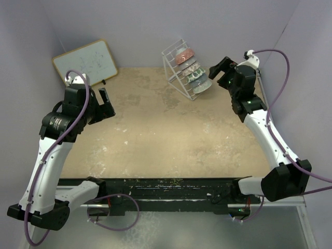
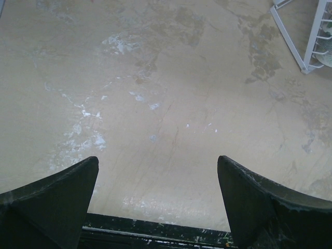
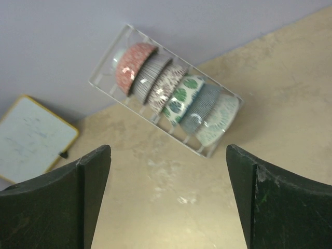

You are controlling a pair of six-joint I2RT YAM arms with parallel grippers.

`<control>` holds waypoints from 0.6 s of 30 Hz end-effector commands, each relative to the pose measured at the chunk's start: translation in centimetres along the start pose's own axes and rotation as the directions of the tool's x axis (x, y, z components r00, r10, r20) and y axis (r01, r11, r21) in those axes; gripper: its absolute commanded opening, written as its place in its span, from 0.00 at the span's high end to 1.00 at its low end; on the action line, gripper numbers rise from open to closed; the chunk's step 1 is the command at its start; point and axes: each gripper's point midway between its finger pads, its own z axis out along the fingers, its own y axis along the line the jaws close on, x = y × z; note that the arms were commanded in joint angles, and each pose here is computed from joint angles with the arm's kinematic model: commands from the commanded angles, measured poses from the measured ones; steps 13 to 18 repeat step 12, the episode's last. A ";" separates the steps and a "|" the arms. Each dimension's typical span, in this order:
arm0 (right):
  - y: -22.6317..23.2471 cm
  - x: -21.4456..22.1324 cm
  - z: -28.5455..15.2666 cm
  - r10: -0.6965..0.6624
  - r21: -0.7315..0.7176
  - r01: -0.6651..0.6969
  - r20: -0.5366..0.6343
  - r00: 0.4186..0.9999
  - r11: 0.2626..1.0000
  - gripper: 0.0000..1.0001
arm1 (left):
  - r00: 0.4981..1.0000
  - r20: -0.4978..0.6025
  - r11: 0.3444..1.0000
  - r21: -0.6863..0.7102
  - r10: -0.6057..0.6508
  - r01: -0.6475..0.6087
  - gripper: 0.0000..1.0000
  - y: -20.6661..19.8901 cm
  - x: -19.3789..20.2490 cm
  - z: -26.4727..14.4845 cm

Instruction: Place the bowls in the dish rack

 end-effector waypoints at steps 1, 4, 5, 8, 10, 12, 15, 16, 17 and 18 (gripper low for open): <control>-2.8 2.5 -0.7 -0.134 0.078 0.142 -0.106 0.985 0.987 0.01 | 0.997 0.048 0.995 -0.074 -0.059 0.063 0.01 0.8 -1.0 0.5; -3.6 3.6 -1.0 -0.166 0.094 0.182 -0.161 0.973 0.979 0.00 | 0.997 0.041 0.993 -0.099 -0.060 0.064 0.01 1.2 -0.7 1.0; -4.0 3.8 -1.3 -0.174 0.103 0.193 -0.172 0.970 0.976 0.00 | 0.997 0.039 0.993 -0.102 -0.062 0.065 0.01 1.2 -0.6 1.1; -4.7 4.1 -2.2 -0.190 0.113 0.211 -0.174 0.966 0.971 0.00 | 0.998 0.027 0.995 -0.090 -0.051 0.053 0.01 0.9 -0.3 1.7; -5.2 4.1 -2.8 -0.200 0.121 0.222 -0.169 0.965 0.968 0.00 | 0.999 0.020 0.996 -0.082 -0.039 0.041 0.01 0.7 -0.3 2.0; -5.5 3.9 -3.3 -0.208 0.133 0.231 -0.165 0.964 0.964 0.00 | 0.999 0.017 0.996 -0.079 -0.032 0.034 0.01 0.6 -0.3 2.2; -5.5 3.9 -3.3 -0.208 0.133 0.231 -0.165 0.964 0.964 0.00 | 0.999 0.017 0.996 -0.079 -0.032 0.034 0.01 0.6 -0.3 2.2; -5.5 3.9 -3.3 -0.208 0.133 0.231 -0.165 0.964 0.964 0.00 | 0.999 0.017 0.996 -0.079 -0.032 0.034 0.01 0.6 -0.3 2.2; -5.5 3.9 -3.3 -0.208 0.133 0.231 -0.165 0.964 0.964 0.00 | 0.999 0.017 0.996 -0.079 -0.032 0.034 0.01 0.6 -0.3 2.2; -5.5 3.9 -3.3 -0.208 0.133 0.231 -0.165 0.964 0.964 0.00 | 0.999 0.017 0.996 -0.079 -0.032 0.034 0.01 0.6 -0.3 2.2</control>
